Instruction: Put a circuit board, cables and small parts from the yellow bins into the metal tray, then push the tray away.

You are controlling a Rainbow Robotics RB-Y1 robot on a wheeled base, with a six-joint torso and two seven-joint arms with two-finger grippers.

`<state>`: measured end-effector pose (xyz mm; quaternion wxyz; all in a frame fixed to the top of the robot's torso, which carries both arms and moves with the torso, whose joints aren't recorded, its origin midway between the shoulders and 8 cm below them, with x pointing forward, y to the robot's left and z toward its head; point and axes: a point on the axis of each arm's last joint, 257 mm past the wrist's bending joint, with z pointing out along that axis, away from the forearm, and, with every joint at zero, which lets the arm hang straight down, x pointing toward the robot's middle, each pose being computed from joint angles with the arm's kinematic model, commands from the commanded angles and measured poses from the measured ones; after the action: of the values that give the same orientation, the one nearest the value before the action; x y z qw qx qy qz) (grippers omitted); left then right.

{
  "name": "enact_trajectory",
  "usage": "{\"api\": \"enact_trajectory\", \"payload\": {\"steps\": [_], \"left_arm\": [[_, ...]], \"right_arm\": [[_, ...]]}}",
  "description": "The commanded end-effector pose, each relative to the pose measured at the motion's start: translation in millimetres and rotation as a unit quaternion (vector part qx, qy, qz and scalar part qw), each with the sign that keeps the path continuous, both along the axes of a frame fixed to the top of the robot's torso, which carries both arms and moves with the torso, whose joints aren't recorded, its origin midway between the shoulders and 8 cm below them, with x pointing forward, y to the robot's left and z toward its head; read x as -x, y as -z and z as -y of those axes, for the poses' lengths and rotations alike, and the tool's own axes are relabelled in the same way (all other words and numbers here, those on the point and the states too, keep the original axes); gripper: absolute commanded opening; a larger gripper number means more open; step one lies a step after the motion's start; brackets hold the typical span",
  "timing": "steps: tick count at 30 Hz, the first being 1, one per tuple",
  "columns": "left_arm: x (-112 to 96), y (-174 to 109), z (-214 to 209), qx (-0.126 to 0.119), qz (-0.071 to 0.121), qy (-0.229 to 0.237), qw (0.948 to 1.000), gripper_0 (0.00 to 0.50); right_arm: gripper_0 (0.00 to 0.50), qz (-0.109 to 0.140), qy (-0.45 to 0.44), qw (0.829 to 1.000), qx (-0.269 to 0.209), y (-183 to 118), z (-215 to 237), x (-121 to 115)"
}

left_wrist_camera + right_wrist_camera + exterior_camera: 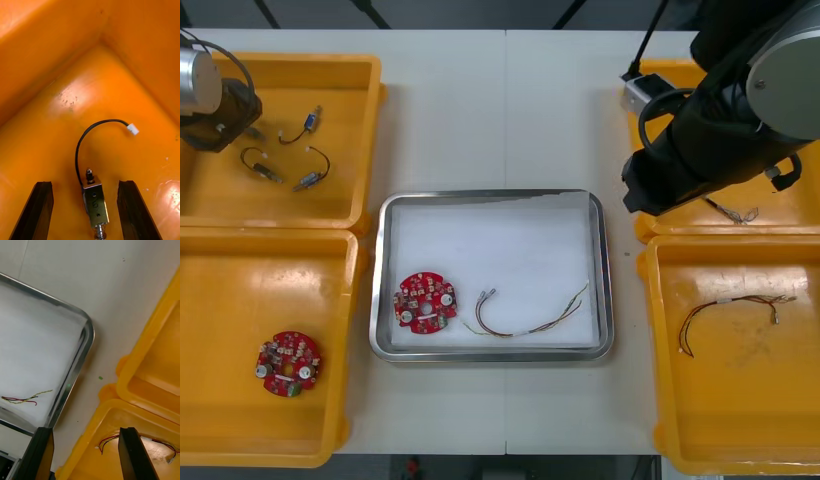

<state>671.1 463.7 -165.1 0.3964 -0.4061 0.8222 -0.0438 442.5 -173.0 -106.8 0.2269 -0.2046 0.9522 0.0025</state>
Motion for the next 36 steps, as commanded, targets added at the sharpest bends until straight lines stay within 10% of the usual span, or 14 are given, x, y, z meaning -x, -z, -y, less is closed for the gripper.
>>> {"api": "enact_trajectory", "payload": {"steps": [1, 12, 23, 36], "left_arm": [[0.7, 16.2, 9.9, 0.032, 0.005, -0.019, 0.9993, 0.500], [4.7, 30.6, 10.6, -0.005, -0.013, -0.004, 0.9999, 0.495], [5.8, 33.5, 8.7, -0.020, -0.018, 0.000, 0.9996, 0.003], [14.3, -15.4, -12.9, -0.055, -0.040, -0.007, 0.9976, 0.000]], "right_arm": [[0.500, 0.026, 0.073, 0.997, -0.028, -22.3, 32.7, -8.2], [0.500, 0.032, 0.185, 0.979, -0.073, -35.8, 86.4, -29.4], [0.500, 0.012, 0.306, 0.947, -0.092, -37.7, 135.8, -61.0], [0.500, -0.005, 0.420, 0.901, -0.111, -45.1, 165.1, -98.2]]}}
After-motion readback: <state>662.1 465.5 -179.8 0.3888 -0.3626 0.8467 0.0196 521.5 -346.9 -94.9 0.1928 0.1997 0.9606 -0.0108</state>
